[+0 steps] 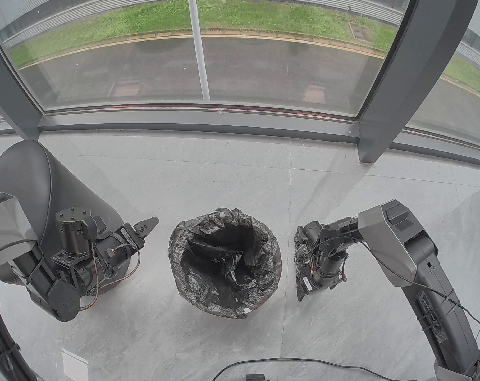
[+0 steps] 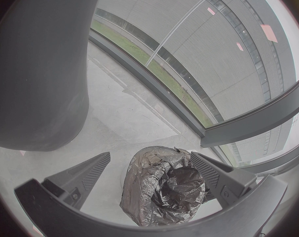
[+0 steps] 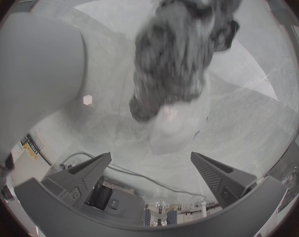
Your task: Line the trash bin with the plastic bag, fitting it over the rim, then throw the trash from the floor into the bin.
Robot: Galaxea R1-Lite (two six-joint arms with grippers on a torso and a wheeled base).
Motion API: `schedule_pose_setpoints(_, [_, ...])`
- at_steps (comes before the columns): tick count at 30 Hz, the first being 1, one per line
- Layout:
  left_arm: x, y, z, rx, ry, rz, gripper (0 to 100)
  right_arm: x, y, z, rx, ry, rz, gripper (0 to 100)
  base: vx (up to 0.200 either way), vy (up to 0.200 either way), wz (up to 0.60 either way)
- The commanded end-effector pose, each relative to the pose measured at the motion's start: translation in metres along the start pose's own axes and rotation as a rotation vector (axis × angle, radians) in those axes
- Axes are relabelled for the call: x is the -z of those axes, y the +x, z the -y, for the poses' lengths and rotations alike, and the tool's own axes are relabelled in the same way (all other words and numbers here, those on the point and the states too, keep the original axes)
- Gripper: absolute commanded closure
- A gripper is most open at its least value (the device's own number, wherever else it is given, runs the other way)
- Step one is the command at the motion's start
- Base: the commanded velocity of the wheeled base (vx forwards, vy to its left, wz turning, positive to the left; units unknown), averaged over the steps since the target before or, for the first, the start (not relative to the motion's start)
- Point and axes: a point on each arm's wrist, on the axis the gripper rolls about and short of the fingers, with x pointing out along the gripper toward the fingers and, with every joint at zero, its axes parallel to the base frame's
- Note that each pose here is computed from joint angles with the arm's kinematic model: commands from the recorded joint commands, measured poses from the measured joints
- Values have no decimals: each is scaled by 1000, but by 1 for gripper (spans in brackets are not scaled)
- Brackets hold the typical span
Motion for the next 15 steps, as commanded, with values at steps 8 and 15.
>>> schedule_pose_setpoints(8, [2, 1, -1, -5, -5, -9, 0, 4, -21, 25, 95, 8, -68, 0, 0, 0, 0])
schedule_pose_setpoints(15, [1, 0, 0, -1, -8, -2, 0, -8, -49, 28, 128, 52, 50, 0, 0, 0, 0])
